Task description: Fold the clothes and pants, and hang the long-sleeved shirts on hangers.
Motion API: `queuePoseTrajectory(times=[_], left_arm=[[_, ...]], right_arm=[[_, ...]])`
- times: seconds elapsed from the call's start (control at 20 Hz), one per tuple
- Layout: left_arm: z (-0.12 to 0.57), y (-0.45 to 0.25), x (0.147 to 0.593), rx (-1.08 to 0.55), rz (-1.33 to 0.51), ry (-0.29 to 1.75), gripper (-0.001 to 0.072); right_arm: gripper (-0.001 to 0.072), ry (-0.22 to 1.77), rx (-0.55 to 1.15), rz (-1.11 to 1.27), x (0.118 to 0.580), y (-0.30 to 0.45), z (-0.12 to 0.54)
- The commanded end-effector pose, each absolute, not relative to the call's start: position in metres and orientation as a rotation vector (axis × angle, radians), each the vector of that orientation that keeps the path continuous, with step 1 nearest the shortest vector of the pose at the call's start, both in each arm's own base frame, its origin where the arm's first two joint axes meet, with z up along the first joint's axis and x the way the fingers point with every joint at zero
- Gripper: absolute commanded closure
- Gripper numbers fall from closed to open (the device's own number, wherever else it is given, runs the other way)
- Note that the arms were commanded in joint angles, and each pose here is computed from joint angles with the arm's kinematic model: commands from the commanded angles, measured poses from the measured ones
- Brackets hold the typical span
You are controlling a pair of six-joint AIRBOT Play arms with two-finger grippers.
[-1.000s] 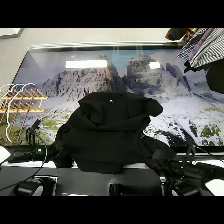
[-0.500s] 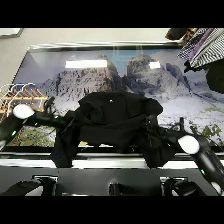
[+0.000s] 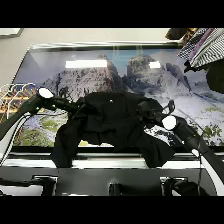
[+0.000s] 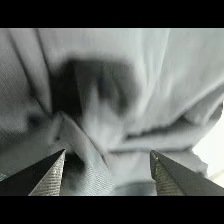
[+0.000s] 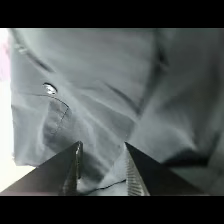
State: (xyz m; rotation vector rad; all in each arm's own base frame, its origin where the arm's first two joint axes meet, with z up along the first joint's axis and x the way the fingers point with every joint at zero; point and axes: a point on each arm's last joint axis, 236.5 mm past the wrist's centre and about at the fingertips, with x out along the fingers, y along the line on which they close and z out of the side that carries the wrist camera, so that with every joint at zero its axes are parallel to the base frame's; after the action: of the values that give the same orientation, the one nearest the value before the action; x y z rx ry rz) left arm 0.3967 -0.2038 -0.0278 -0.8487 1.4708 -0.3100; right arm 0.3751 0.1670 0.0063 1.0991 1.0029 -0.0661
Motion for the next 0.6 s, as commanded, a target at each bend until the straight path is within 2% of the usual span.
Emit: queuePoseTrajectory(times=[0.0, 0.05, 0.2, 0.35, 0.55], left_arm=[[-0.009, -0.164, 0.409, -0.699, -0.308, 1.366, 0.0091], [0.003, -0.147, 0.407, -0.623, -0.284, 1.330, 0.0089], [0.029, -0.108, 0.385, -0.427, -0.212, 1.219, 0.0088], [0.024, -0.101, 0.350, -0.443, -0.187, 1.143, 0.0089], [0.004, -0.117, 0.308, -0.477, -0.215, 1.139, 0.0089]], right_arm=[[0.0268, 1.041, 0.603, 0.002, 0.359, 0.130, 0.034], [0.0240, 1.053, 0.505, 0.027, 0.349, 0.124, 0.051], [0.0241, 1.069, 0.353, 0.195, 0.306, 0.152, 0.090], [0.0241, 1.125, 0.146, 0.247, 0.270, 0.182, 0.072], [0.0204, 1.141, 0.085, 0.282, 0.263, 0.231, 0.041]])
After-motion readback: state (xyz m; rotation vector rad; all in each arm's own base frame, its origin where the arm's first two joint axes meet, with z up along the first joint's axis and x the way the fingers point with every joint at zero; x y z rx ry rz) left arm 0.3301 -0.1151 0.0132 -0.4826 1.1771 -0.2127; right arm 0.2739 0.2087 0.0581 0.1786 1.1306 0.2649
